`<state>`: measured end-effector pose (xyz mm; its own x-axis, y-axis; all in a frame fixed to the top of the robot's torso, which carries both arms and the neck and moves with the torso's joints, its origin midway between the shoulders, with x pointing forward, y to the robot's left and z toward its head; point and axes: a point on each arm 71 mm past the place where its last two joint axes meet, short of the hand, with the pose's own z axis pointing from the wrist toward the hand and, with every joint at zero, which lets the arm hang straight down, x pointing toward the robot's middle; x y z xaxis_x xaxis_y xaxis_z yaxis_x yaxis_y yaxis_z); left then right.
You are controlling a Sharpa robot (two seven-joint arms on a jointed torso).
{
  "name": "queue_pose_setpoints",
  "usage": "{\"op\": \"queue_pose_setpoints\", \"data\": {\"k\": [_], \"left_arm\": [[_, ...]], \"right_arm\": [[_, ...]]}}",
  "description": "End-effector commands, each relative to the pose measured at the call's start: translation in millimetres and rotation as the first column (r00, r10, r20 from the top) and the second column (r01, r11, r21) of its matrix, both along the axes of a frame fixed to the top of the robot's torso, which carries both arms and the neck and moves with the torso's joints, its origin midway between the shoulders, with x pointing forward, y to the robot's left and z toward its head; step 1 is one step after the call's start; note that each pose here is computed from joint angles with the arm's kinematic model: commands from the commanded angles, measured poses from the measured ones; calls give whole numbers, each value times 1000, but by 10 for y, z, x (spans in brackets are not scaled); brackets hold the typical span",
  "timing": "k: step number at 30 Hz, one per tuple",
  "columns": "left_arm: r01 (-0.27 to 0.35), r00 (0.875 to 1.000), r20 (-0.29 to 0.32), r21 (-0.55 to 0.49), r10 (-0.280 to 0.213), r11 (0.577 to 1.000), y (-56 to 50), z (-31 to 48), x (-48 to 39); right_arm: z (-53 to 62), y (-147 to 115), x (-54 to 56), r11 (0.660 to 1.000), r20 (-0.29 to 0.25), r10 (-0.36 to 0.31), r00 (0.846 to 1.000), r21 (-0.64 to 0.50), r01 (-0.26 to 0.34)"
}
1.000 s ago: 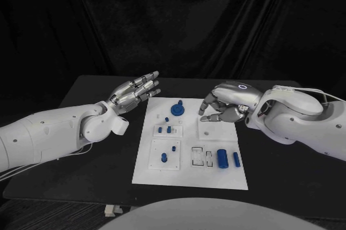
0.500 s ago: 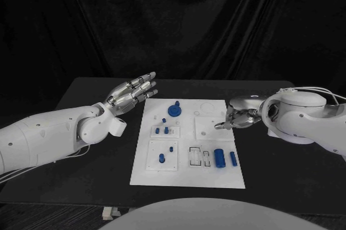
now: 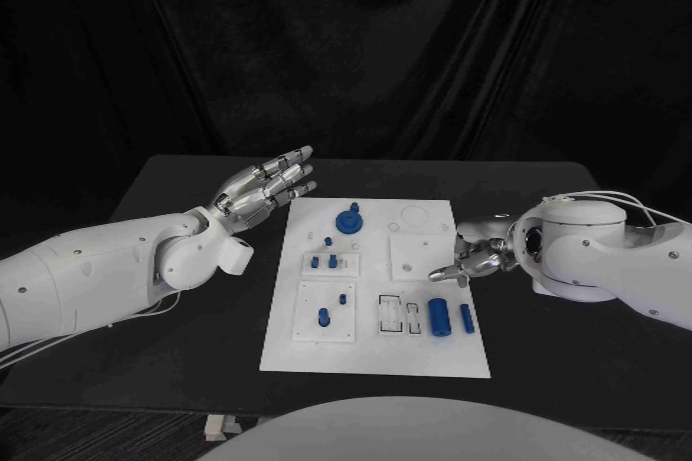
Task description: Assemble the parts on the task board
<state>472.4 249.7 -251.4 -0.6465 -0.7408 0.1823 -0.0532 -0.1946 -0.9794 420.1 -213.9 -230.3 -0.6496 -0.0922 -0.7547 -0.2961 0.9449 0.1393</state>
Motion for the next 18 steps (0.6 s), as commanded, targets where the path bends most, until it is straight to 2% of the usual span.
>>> {"op": "queue_pose_setpoints", "data": {"k": [1, 9, 18], "left_arm": [[8, 1000, 1, -15, -8, 1000, -16, -3, -10], [9, 1000, -6, -14, -9, 1000, -13, -32, -20], [15, 1000, -16, -15, -15, 1000, -18, -69, -35]], "right_arm": [[-71, 9, -39, 999, -21, -28, 999, -17, 27], [-197, 61, -107, 1000, -26, -17, 1000, -27, 16], [-269, 99, -152, 999, -1, 4, 1000, -47, -4]]}}
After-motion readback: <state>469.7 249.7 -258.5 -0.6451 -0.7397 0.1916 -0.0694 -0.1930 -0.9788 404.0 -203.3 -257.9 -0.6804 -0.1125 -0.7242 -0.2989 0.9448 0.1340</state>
